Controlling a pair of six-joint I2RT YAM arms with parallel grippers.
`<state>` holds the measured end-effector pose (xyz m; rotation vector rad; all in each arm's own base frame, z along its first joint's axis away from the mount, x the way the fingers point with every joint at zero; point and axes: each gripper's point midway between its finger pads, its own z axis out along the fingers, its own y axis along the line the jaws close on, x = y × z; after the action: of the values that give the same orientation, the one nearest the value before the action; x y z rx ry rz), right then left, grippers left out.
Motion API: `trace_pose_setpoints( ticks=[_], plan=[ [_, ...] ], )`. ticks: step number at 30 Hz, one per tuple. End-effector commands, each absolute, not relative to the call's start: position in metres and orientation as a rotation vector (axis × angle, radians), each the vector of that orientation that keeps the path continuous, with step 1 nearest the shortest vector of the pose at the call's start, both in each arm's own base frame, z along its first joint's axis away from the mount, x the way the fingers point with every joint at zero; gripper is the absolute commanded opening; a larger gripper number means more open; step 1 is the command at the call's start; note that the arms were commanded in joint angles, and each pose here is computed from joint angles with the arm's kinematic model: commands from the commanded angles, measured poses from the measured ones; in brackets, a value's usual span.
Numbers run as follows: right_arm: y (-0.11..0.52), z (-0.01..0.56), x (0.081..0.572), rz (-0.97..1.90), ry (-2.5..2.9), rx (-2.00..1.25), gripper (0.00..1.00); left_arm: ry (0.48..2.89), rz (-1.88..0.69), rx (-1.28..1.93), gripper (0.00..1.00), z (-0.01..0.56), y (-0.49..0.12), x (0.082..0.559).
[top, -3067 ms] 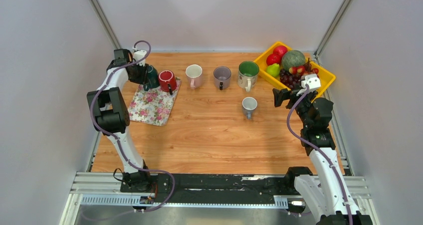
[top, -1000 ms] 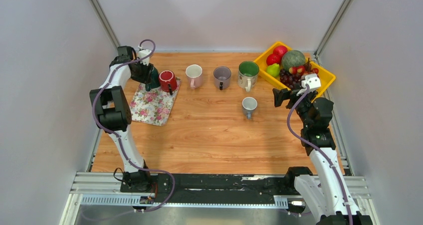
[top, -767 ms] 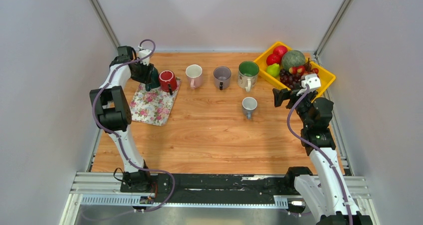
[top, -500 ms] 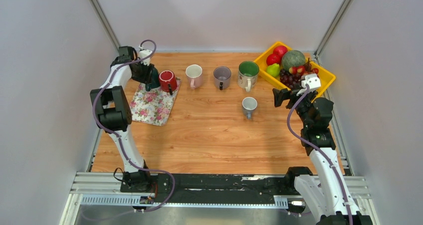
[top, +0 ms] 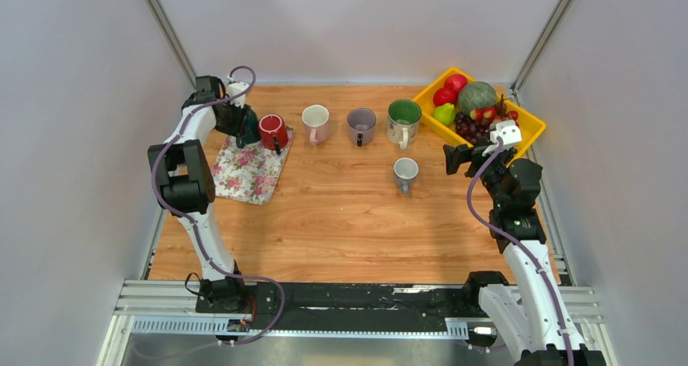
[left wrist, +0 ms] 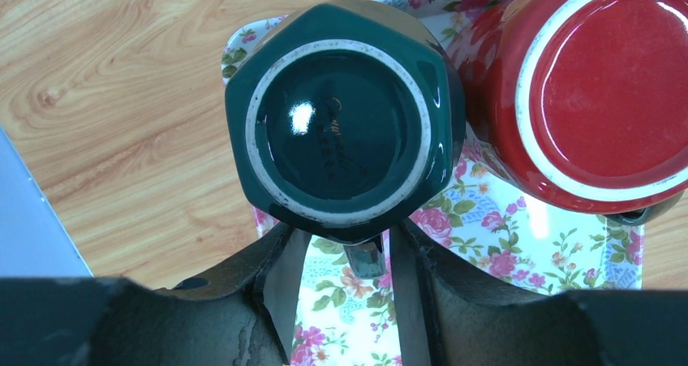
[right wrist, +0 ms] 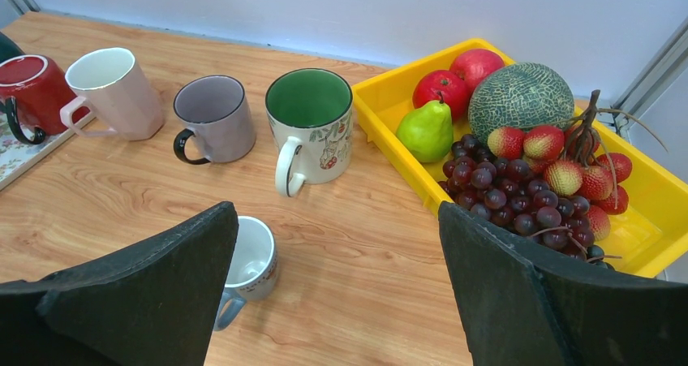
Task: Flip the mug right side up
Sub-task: Turn over the cup on the tray.
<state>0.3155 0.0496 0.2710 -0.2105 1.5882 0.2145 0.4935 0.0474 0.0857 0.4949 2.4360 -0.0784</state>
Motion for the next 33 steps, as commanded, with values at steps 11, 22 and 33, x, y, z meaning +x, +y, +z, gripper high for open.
trace_pose_setpoints(
  ticks=[11, 22, 33],
  plan=[
    [0.053, 0.300, 0.312, 0.223, 1.513, -0.227, 1.00, 2.375, -0.011, 0.460, 0.23, 0.110, 0.051, 0.508],
    [0.054, 0.300, 0.312, 0.226, 1.512, -0.229, 1.00, 2.419, 0.091, 0.409, 0.00, 0.106, 0.067, 0.508],
    [0.054, 0.300, 0.312, 0.228, 1.513, -0.230, 1.00, 2.483, 0.085, 0.385, 0.27, 0.089, 0.066, 0.496]
  ],
)
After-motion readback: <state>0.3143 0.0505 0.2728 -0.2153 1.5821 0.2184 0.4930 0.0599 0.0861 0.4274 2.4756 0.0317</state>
